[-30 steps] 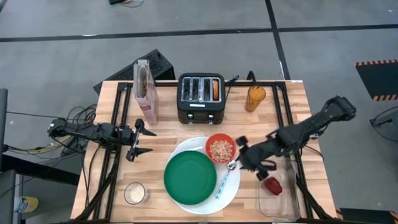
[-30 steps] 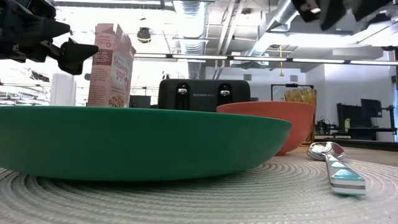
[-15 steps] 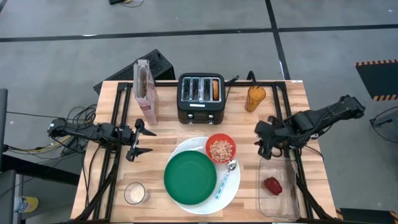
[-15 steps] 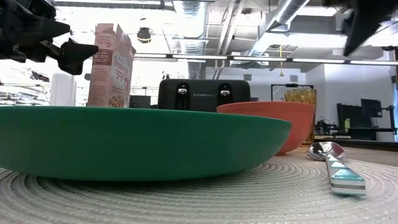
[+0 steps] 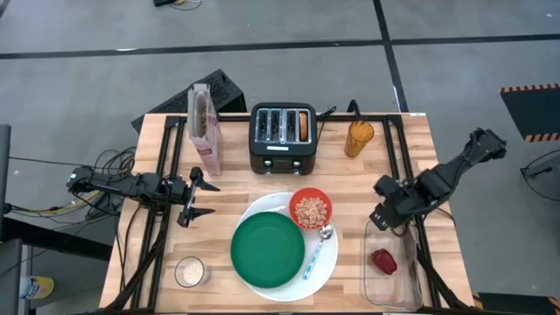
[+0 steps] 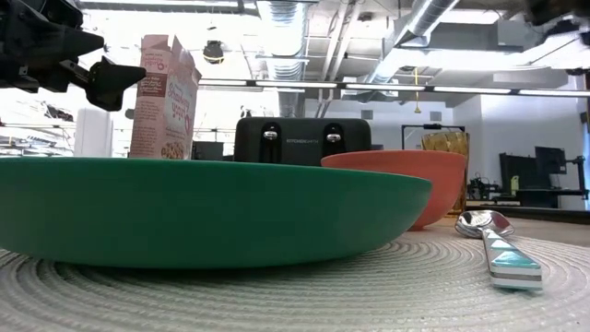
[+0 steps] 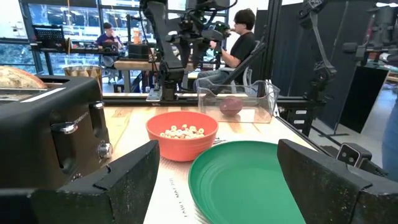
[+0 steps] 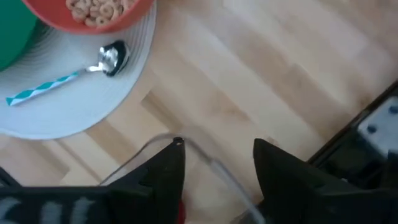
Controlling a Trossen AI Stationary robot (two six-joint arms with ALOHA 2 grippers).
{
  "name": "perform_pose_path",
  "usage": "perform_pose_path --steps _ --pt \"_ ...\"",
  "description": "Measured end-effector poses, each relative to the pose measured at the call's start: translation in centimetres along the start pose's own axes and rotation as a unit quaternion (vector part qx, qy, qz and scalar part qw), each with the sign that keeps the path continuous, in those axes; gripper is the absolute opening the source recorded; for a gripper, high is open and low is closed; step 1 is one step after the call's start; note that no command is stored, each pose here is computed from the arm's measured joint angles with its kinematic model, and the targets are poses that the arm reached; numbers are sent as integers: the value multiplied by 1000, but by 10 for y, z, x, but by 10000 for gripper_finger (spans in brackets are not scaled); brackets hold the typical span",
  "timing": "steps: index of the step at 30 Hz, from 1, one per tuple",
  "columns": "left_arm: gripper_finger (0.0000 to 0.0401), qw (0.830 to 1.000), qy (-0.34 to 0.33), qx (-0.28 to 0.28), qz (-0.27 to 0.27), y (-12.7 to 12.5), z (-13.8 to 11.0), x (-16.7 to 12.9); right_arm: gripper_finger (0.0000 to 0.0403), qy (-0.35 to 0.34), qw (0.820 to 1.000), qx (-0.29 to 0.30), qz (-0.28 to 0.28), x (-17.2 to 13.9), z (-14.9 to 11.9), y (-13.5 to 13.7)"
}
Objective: Arrange a breakfast setting
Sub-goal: Put the apple from the transparent bin on the green plate
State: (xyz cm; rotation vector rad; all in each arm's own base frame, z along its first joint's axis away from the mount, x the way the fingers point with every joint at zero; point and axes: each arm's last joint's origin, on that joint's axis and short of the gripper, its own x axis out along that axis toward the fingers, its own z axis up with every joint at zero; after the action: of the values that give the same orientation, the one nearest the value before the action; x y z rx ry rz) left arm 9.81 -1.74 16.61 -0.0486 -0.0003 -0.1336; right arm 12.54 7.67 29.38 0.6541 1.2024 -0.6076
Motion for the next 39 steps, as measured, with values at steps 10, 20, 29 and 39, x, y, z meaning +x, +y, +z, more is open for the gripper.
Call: perform_pose_path --steps 10,20,29,39 --pt "311 1000 0 0 0 0 0 0 265 49 999 18 8 9 -37 16" --pt "311 1000 0 0 0 0 0 0 312 72 994 70 36 17 -67 38" --pt "311 1000 0 0 0 0 0 0 369 74 995 65 13 36 -92 58" --pt "311 1000 0 0 0 0 0 0 366 63 997 34 -23 63 -115 74"
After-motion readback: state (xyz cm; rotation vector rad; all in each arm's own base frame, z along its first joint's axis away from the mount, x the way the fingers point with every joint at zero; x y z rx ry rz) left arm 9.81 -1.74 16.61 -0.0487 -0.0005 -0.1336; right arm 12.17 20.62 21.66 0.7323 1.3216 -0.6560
